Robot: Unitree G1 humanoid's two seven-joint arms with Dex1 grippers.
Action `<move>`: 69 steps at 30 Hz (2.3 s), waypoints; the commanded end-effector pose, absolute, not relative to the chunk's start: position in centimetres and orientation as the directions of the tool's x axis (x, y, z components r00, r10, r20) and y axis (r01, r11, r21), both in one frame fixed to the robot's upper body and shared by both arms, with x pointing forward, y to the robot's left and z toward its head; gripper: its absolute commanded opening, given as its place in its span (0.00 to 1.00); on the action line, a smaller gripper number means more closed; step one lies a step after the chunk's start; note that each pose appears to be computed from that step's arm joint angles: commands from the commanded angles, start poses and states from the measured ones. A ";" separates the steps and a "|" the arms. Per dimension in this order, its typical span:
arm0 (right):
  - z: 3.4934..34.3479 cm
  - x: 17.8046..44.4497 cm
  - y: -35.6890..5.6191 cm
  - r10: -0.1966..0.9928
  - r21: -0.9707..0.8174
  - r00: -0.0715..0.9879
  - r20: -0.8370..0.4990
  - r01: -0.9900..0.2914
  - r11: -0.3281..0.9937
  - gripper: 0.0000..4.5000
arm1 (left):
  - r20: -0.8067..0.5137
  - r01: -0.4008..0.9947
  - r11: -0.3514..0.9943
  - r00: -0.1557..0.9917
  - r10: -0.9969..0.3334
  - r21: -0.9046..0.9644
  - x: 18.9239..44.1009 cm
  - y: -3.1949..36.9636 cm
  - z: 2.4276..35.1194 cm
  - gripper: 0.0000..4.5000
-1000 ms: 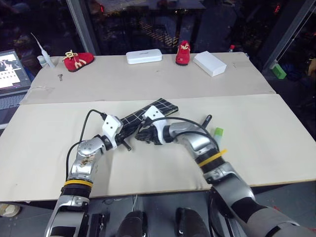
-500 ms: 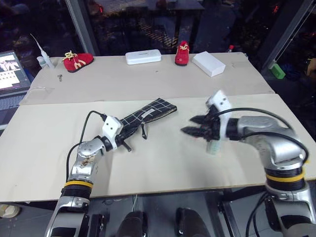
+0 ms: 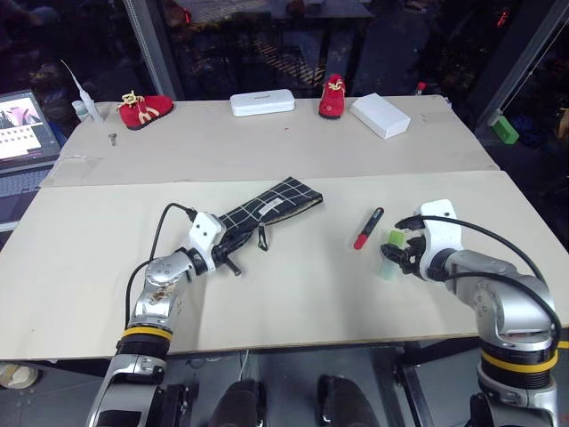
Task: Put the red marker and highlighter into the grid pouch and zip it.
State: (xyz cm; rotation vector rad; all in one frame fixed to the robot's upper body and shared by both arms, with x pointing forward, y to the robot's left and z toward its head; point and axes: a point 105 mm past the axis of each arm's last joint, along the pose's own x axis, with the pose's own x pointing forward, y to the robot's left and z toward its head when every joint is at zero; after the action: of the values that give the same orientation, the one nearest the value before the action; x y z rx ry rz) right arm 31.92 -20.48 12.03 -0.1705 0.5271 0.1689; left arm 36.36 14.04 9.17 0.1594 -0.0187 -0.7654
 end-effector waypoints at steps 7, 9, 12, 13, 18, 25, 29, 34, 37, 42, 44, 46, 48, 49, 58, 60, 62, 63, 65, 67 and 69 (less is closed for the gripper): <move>8.8 31.1 -20.6 0.050 -0.147 0.815 -0.577 -0.164 0.976 0.71 | 0.012 0.671 0.719 0.729 -0.684 0.179 36.4 14.0 10.3 0.00; 7.7 30.9 -20.6 0.035 -0.153 0.802 -0.597 -0.156 0.976 0.71 | 0.014 0.667 0.723 0.733 -0.680 0.179 36.4 14.1 10.3 0.00; 6.1 30.7 -21.9 -0.032 -0.189 0.786 -0.618 -0.109 0.976 0.63 | 0.019 0.660 0.729 0.739 -0.674 0.179 36.3 14.2 10.3 0.00; 5.8 30.7 -22.5 -0.054 -0.198 0.784 -0.618 -0.089 0.976 0.56 | 0.021 0.659 0.731 0.740 -0.672 0.179 36.3 14.2 10.4 0.00; 5.0 30.4 -26.2 -0.176 -0.254 0.781 -0.599 0.024 0.967 0.22 | 0.033 0.656 0.733 0.741 -0.671 0.181 36.3 14.4 10.9 0.00; 10.0 33.3 -28.2 -0.221 -0.262 0.865 -0.451 0.108 0.959 0.22 | 0.036 0.683 0.703 0.712 -0.701 0.197 36.4 14.5 11.8 0.00; 15.4 35.7 -26.3 -0.108 -0.244 0.959 -0.263 0.042 0.969 0.22 | 0.035 0.688 0.700 0.708 -0.706 0.193 36.5 14.5 11.9 0.00; 20.8 36.9 -20.6 0.181 -0.370 0.981 -0.077 -0.196 0.908 0.22 | 0.027 0.698 0.694 0.701 -0.712 0.180 36.6 14.4 11.7 0.00; 22.1 37.2 -18.8 0.264 -0.437 0.964 -0.037 -0.254 0.863 0.22 | 0.022 0.708 0.684 0.692 -0.722 0.175 36.7 14.1 11.6 0.00; 22.7 37.9 -18.2 0.280 -0.455 0.960 -0.008 -0.253 0.854 0.22 | 0.024 0.723 0.673 0.678 -0.734 0.159 36.7 13.7 11.7 0.00; 22.9 38.0 -18.2 0.277 -0.465 0.961 0.003 -0.244 0.851 0.22 | 0.026 0.726 0.671 0.675 -0.737 0.151 36.7 13.6 11.7 0.00; 23.5 38.2 -18.3 0.268 -0.465 0.963 0.021 -0.228 0.856 0.22 | 0.036 0.732 0.668 0.670 -0.742 0.135 36.8 13.5 12.0 0.00; 24.4 38.3 -18.4 0.262 -0.450 0.964 0.048 -0.213 0.867 0.22 | 0.048 0.749 0.651 0.651 -0.758 0.118 36.7 12.9 12.4 0.00; 24.7 38.3 -18.5 0.260 -0.451 0.964 0.056 -0.208 0.868 0.22 | 0.051 0.759 0.641 0.640 -0.767 0.115 36.7 12.6 12.6 0.00; 26.0 38.8 -19.0 0.233 -0.433 0.968 0.093 -0.172 0.885 0.22 | 0.047 0.806 0.582 0.581 -0.813 0.106 36.3 11.1 13.0 0.00; 26.1 38.8 -19.1 0.230 -0.431 0.969 0.094 -0.169 0.886 0.22 | 0.046 0.810 0.576 0.575 -0.817 0.106 36.2 11.0 13.1 0.00; 26.1 38.9 -19.2 0.228 -0.432 0.969 0.095 -0.166 0.887 0.22 | 0.049 0.813 0.573 0.571 -0.819 0.102 36.1 11.0 13.2 0.00; 26.4 38.8 -19.3 0.234 -0.422 0.967 0.102 -0.171 0.890 0.22 | 0.061 0.816 0.570 0.567 -0.821 0.092 36.0 10.9 13.4 0.00; 27.4 38.4 -18.9 0.301 -0.416 0.945 0.128 -0.224 0.881 0.22 | 0.082 0.821 0.565 0.559 -0.825 0.080 35.7 10.8 13.7 0.00; 28.3 37.6 -18.4 0.395 -0.435 0.907 0.150 -0.298 0.850 0.22 | 0.094 0.824 0.561 0.554 -0.827 0.074 35.4 10.9 14.0 0.00; 27.2 35.6 -16.8 0.567 -0.522 0.822 0.048 -0.463 0.716 0.22 | 0.102 0.823 0.564 0.557 -0.824 0.061 35.2 11.3 14.1 0.00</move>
State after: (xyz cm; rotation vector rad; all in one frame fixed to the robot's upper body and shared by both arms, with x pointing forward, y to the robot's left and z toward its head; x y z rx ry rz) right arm 38.04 -18.19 25.19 -0.4224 -0.1205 0.4126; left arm 35.47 10.85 12.72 0.0228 -0.0743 -0.9704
